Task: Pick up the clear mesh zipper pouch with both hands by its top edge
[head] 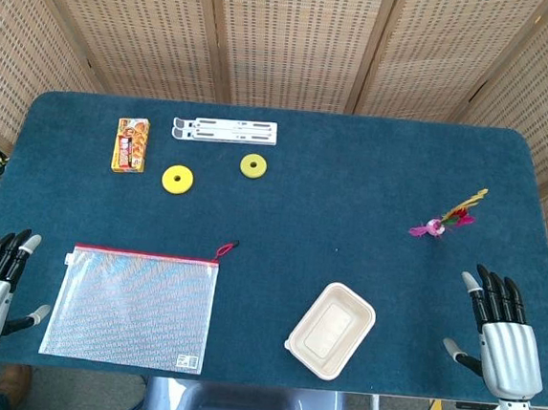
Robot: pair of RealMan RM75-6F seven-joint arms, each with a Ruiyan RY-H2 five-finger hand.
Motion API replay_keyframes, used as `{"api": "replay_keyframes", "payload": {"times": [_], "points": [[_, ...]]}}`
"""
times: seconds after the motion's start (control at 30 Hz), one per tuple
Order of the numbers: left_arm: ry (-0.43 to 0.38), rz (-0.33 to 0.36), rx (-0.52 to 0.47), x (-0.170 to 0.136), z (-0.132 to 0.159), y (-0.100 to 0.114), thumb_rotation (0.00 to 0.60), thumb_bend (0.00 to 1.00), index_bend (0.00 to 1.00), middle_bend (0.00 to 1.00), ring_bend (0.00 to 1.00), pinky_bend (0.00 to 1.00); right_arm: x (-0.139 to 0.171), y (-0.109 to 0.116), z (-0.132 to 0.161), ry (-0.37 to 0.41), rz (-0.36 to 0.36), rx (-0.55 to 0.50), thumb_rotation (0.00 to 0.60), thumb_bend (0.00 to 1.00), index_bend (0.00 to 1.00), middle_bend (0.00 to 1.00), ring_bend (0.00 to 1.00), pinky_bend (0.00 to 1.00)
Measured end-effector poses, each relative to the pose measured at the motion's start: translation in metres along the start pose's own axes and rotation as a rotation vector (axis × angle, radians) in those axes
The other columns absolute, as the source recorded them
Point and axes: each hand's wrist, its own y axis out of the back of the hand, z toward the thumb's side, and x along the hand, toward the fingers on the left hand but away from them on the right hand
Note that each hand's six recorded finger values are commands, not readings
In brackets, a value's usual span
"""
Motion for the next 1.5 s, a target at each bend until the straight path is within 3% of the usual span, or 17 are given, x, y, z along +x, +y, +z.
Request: {"api": "replay_keyframes", "payload": {"times": [0.37,0.4,0.43,0.5,0.57,0.6,0.7,0.77,0.9,0.97,1.3,1.5], "points": [[-0.009,-0.034,0.010,0.007,0.002,-0.009,0.600,0.00,0.00,0.00,0.00,0.00,-0.001,0.001,0.000,-0.003,-0.001,-0.005,0.600,0.00,0.06,0.00,0.00,0.00],[-0.013,-0.042,0.010,0.010,0.004,-0.011,0.600,0.00,0.00,0.02,0.01,0.04,-0.002,0.001,0.000,-0.003,-0.003,-0.005,0.600,0.00,0.06,0.00,0.00,0.00],[-0.018,-0.049,0.010,0.014,0.006,-0.012,0.600,0.00,0.00,0.06,0.06,0.11,-0.002,0.002,0.001,-0.003,-0.005,-0.004,0.600,0.00,0.06,0.00,0.00,0.00],[-0.037,-0.050,0.009,0.026,0.013,-0.014,0.600,0.00,0.00,0.38,0.37,0.43,-0.003,0.002,0.001,-0.002,-0.005,0.001,0.600,0.00,0.06,0.00,0.00,0.00],[-0.058,-0.055,0.005,0.039,0.022,-0.017,0.600,0.00,0.02,0.66,0.62,0.65,-0.004,0.001,0.001,-0.004,-0.003,0.006,0.600,0.00,0.06,0.00,0.00,0.00],[-0.068,-0.060,0.005,0.046,0.026,-0.019,0.600,0.00,0.07,0.75,0.70,0.73,-0.004,0.000,0.001,-0.006,-0.002,0.008,0.600,0.00,0.06,0.00,0.00,0.00],[-0.104,-0.079,0.006,0.074,0.046,-0.025,0.600,0.00,0.24,0.87,0.81,0.85,-0.006,-0.002,0.000,-0.011,0.002,0.019,0.600,0.00,0.06,0.00,0.00,0.00],[-0.114,-0.098,0.000,0.094,0.059,-0.030,0.600,0.04,0.30,0.90,0.84,0.90,-0.007,-0.004,-0.001,-0.017,0.006,0.026,0.600,0.00,0.06,0.00,0.00,0.00],[-0.116,-0.158,-0.024,0.126,0.081,-0.041,0.600,0.25,0.37,0.93,0.87,0.95,-0.010,-0.008,-0.003,-0.030,0.013,0.041,0.600,0.00,0.06,0.00,0.00,0.00],[-0.112,-0.202,-0.036,0.140,0.093,-0.049,0.600,0.30,0.39,0.93,0.87,0.95,-0.012,-0.009,-0.006,-0.039,0.015,0.047,0.600,0.00,0.07,0.00,0.00,0.00],[-0.111,-0.387,-0.063,0.198,0.163,-0.091,0.600,0.31,0.44,0.93,0.87,0.95,-0.015,-0.015,-0.015,-0.078,0.027,0.075,0.600,0.00,0.07,0.00,0.00,0.00],[-0.108,-0.442,-0.050,0.214,0.186,-0.118,0.600,0.33,0.46,0.93,0.87,0.95,-0.017,-0.018,-0.018,-0.090,0.032,0.085,0.600,0.00,0.07,0.00,0.00,0.00]]}}
